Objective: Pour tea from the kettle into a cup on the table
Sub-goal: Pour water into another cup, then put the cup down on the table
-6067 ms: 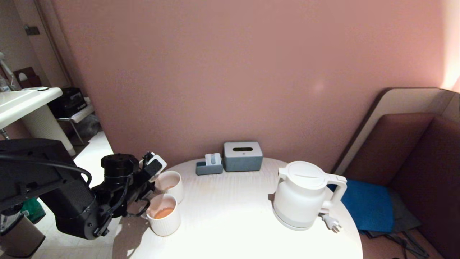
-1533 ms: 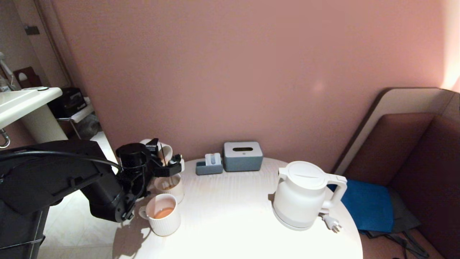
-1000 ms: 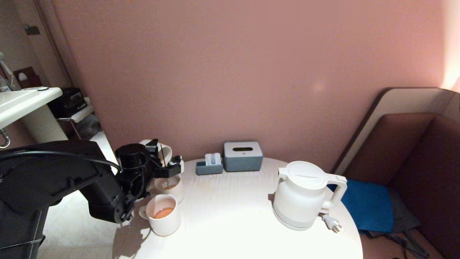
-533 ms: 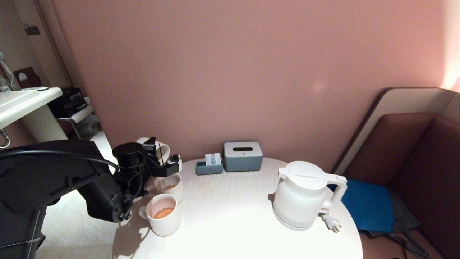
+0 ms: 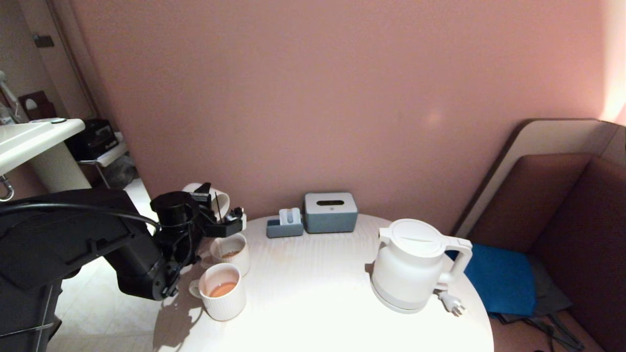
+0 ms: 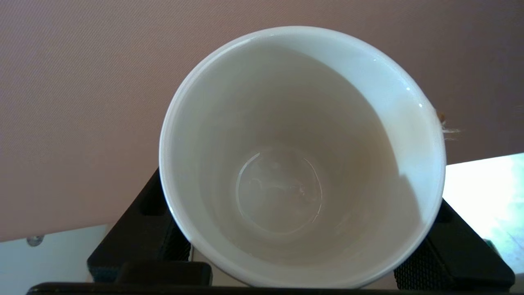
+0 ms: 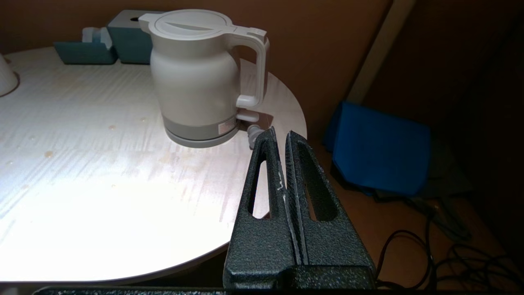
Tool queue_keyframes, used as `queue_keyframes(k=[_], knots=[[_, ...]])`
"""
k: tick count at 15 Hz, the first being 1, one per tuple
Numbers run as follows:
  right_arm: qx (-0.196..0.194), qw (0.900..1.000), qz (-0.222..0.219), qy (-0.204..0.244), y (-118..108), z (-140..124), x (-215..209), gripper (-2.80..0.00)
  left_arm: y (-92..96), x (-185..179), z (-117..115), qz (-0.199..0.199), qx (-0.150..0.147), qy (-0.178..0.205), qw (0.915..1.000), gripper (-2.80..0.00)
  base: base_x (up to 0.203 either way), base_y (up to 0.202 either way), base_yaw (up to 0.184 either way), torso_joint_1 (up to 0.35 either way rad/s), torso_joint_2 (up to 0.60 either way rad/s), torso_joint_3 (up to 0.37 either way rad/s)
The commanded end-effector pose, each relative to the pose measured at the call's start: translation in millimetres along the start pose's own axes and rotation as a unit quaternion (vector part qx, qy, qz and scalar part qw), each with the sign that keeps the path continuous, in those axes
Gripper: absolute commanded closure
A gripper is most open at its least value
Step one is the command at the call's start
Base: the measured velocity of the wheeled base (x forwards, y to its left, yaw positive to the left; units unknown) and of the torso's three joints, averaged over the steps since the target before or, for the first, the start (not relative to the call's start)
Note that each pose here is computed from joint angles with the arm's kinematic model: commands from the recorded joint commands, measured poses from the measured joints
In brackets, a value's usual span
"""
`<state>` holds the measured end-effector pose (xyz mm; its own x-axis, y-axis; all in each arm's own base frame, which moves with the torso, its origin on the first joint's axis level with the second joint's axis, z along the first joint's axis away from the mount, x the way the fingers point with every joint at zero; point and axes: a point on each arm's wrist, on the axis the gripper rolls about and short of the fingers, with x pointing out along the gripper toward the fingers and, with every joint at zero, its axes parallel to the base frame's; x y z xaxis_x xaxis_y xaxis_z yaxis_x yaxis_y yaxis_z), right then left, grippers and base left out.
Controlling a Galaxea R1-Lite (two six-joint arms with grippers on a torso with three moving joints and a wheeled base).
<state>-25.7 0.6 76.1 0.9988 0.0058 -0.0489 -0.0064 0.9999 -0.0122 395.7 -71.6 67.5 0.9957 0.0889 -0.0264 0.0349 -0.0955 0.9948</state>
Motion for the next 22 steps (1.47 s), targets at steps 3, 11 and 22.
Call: queue_keyframes(k=[3, 11, 22], knots=[[0.0, 1.0, 0.0, 0.001, 0.0, 0.0, 0.1, 0.0, 4.5, -2.0, -0.9, 0.007, 0.003, 0.001, 1.0, 0.0, 0.0, 0.0, 0.0, 0.0, 0.0, 0.0], [0.0, 1.0, 0.0, 0.001, 0.0, 0.0, 0.1, 0.0, -9.1, -15.6, -3.1, -0.036, -0.183, 0.004, 0.9824, 0.0, 0.0, 0.0, 0.0, 0.0, 0.0, 0.0], [0.0, 1.0, 0.0, 0.001, 0.0, 0.0, 0.1, 0.0, 113.0, -72.3, 4.6, -0.127, -0.611, 0.034, 0.7806, 0.0, 0.0, 0.0, 0.0, 0.0, 0.0, 0.0]])
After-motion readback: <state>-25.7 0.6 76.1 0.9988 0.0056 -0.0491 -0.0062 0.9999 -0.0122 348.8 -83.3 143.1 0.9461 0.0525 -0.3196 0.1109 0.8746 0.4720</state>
